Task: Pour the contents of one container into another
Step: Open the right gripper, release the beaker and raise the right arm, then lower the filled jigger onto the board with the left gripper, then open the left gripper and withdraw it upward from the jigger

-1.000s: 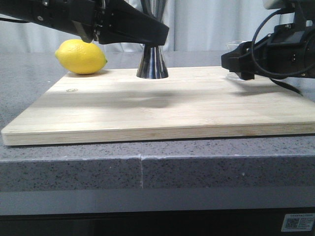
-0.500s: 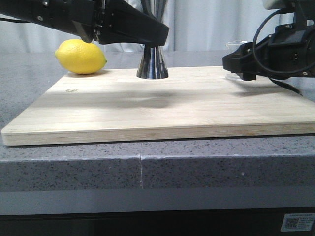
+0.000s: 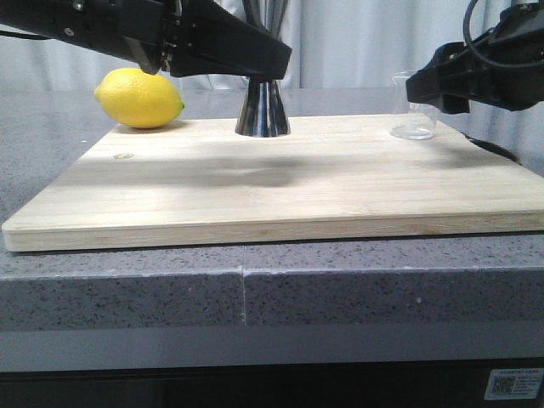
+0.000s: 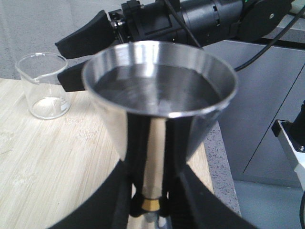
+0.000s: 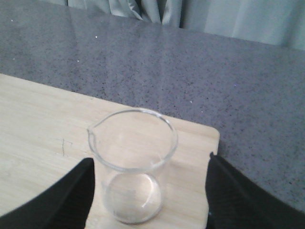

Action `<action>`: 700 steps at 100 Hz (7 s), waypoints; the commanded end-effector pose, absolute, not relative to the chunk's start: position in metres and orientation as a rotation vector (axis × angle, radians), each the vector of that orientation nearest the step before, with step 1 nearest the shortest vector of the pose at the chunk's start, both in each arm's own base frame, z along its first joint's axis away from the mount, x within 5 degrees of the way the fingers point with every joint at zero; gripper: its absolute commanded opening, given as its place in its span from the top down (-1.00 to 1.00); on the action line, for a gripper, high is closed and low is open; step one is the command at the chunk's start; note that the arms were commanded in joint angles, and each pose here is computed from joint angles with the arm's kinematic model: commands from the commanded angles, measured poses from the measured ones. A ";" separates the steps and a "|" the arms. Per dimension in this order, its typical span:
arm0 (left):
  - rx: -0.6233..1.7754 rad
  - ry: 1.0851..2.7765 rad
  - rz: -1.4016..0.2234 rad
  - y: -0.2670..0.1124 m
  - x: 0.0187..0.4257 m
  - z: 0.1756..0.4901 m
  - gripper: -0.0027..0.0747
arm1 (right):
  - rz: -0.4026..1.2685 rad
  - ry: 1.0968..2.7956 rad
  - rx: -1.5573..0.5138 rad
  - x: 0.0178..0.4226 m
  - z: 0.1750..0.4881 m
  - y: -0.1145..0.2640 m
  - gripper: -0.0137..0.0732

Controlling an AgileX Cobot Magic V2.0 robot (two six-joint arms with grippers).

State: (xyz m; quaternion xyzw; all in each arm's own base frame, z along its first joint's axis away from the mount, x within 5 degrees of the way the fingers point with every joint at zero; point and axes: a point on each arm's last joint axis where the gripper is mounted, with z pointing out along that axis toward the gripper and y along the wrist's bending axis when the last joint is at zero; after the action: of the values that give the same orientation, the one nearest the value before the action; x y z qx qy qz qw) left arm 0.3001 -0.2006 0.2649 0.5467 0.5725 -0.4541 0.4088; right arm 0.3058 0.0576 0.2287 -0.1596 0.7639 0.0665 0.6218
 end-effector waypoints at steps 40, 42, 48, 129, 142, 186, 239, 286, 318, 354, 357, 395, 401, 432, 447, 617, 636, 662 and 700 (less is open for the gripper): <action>1.350 1.285 -1.239 -0.204 0.287 0.301 0.77 | 0.152 1.667 -0.391 0.276 0.284 0.069 -0.35; 1.350 1.285 -1.239 -0.204 0.287 0.301 0.77 | 0.150 1.665 -0.390 0.275 0.286 0.068 -0.35; 1.350 1.285 -1.239 -0.204 0.287 0.301 0.77 | 0.142 1.637 -0.384 0.267 0.297 0.066 -0.35; 1.328 1.231 -1.112 -0.204 0.294 0.302 0.77 | 0.046 1.355 -0.269 0.132 0.397 0.029 -0.35; 1.298 1.215 -1.101 -0.204 0.296 0.304 0.77 | 0.033 1.371 -0.259 0.124 0.397 0.026 -0.35; 1.207 1.236 -1.045 -0.185 0.311 0.307 0.77 | 0.044 1.396 -0.236 0.120 0.396 0.024 -0.35; 1.110 1.308 -1.162 -0.171 0.338 0.268 0.77 | 0.044 1.394 -0.236 0.120 0.396 0.024 -0.35; 1.123 1.318 -1.158 -0.172 0.341 0.257 0.77 | 0.044 1.392 -0.237 0.120 0.396 0.024 -0.35; 1.187 1.328 -1.147 -0.172 0.339 0.252 0.77 | 0.045 1.390 -0.237 0.120 0.396 0.024 -0.35; 1.259 1.339 -1.135 -0.172 0.335 0.248 0.77 | 0.046 1.385 -0.237 0.120 0.397 0.024 -0.35; 1.265 1.340 -1.134 -0.172 0.335 0.247 0.77 | 0.046 1.385 -0.237 0.120 0.397 0.024 -0.35; 1.269 1.340 -1.133 -0.172 0.335 0.247 0.77 | 0.046 1.385 -0.237 0.120 0.397 0.024 -0.35; 1.269 1.340 -1.133 -0.172 0.335 0.247 0.77 | 0.046 1.385 -0.237 0.120 0.397 0.024 -0.35; 1.269 1.340 -1.133 -0.172 0.335 0.247 0.76 | 0.050 1.369 -0.239 0.119 0.398 0.024 -0.35; 1.269 1.340 -1.133 -0.172 0.335 0.247 0.76 | 0.050 1.369 -0.239 0.119 0.398 0.024 -0.35; 1.261 1.380 -1.156 -0.171 0.334 0.247 -0.23 | 0.050 1.369 -0.239 0.119 0.398 0.024 -0.35; 1.293 1.386 -1.137 -0.169 0.332 0.251 -0.23 | 0.051 1.364 -0.239 0.119 0.399 0.025 -0.35; 1.286 1.381 -1.109 -0.162 0.332 0.258 -0.23 | 0.051 1.364 -0.239 0.119 0.399 0.025 -0.35; 1.273 1.423 -1.090 -0.144 0.334 0.264 -0.23 | 0.051 1.364 -0.239 0.119 0.399 0.025 -0.35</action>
State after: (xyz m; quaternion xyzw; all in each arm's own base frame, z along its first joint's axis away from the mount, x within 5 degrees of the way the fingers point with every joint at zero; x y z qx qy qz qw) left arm 0.3439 -0.1456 0.2255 0.5156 0.6221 -0.4124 0.4209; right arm 0.1233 0.0235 0.3821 -0.1094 0.6696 0.0149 0.7345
